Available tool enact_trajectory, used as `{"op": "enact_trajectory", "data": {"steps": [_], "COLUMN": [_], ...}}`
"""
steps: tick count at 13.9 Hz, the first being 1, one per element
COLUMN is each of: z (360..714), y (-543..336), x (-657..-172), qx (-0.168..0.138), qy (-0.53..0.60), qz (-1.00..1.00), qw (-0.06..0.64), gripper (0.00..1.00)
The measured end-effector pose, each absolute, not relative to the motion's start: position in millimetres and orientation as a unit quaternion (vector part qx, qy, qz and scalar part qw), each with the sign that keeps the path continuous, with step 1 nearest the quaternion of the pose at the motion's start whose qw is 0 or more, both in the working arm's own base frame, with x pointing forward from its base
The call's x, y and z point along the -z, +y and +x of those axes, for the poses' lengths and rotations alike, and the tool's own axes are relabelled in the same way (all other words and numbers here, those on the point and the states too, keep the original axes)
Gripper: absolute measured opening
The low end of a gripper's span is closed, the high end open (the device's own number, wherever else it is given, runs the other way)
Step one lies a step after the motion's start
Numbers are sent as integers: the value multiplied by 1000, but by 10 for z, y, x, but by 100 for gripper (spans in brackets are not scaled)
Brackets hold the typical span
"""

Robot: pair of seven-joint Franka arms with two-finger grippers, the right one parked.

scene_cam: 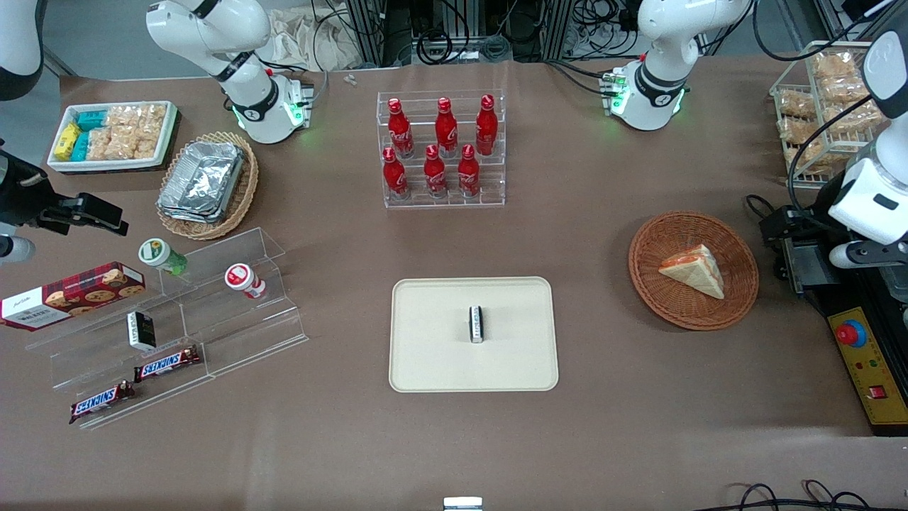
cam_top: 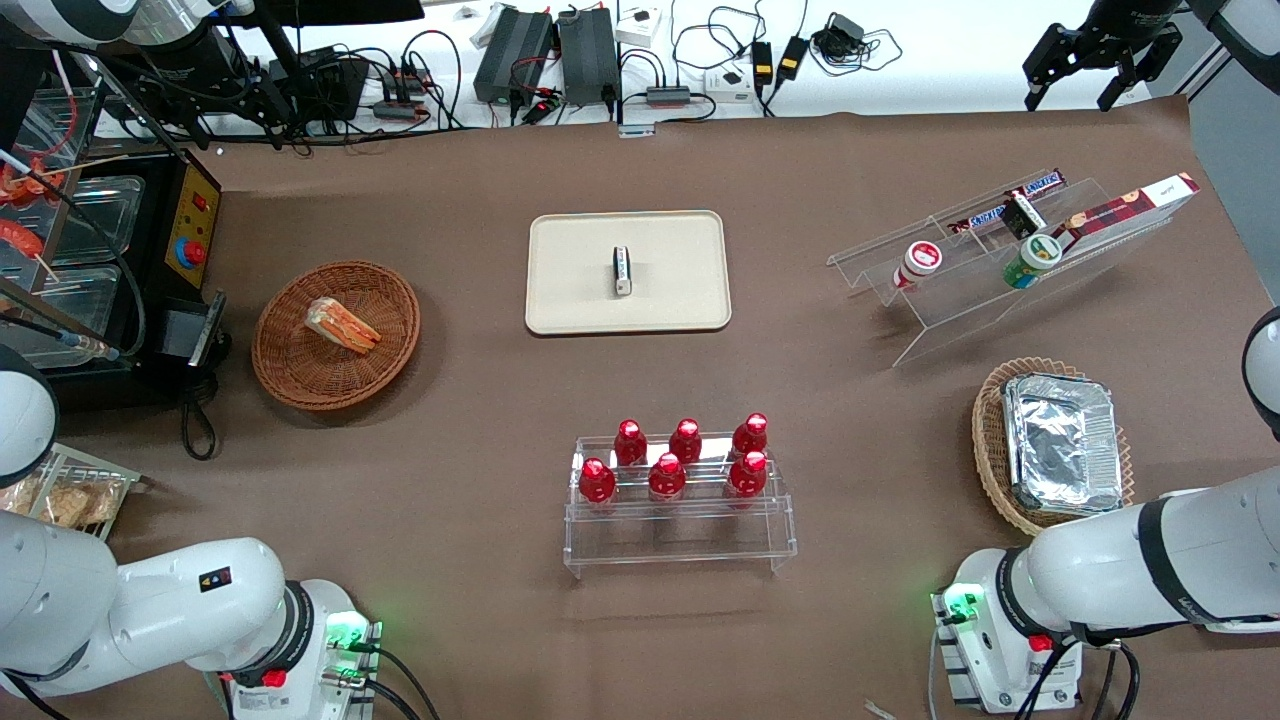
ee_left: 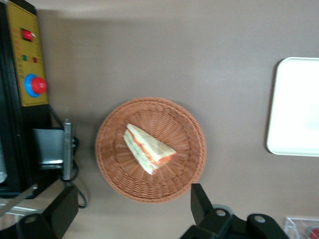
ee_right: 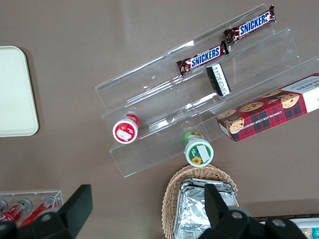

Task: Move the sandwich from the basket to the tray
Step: 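Move the left gripper down over the wrapped sandwich in the wicker basket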

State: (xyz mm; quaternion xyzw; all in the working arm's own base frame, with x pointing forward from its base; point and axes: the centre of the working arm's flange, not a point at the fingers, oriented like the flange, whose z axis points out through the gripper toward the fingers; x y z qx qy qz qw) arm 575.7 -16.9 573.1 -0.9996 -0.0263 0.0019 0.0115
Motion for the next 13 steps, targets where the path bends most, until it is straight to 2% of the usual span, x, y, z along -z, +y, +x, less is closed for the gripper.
{"op": "enact_trajectory", "data": {"steps": [6, 9, 10, 13], "z": [5726, 5715, 5707, 5562], "y": [-134, 77, 212, 392], "x": [-5687, -5368, -5202, -4608], "qx": [-20, -38, -34, 3], "qy": [-32, -61, -79, -178], "qz": [-999, -997, -996, -984], "qw": [5, 6, 6, 10], "gripper": [100, 100, 100, 97]}}
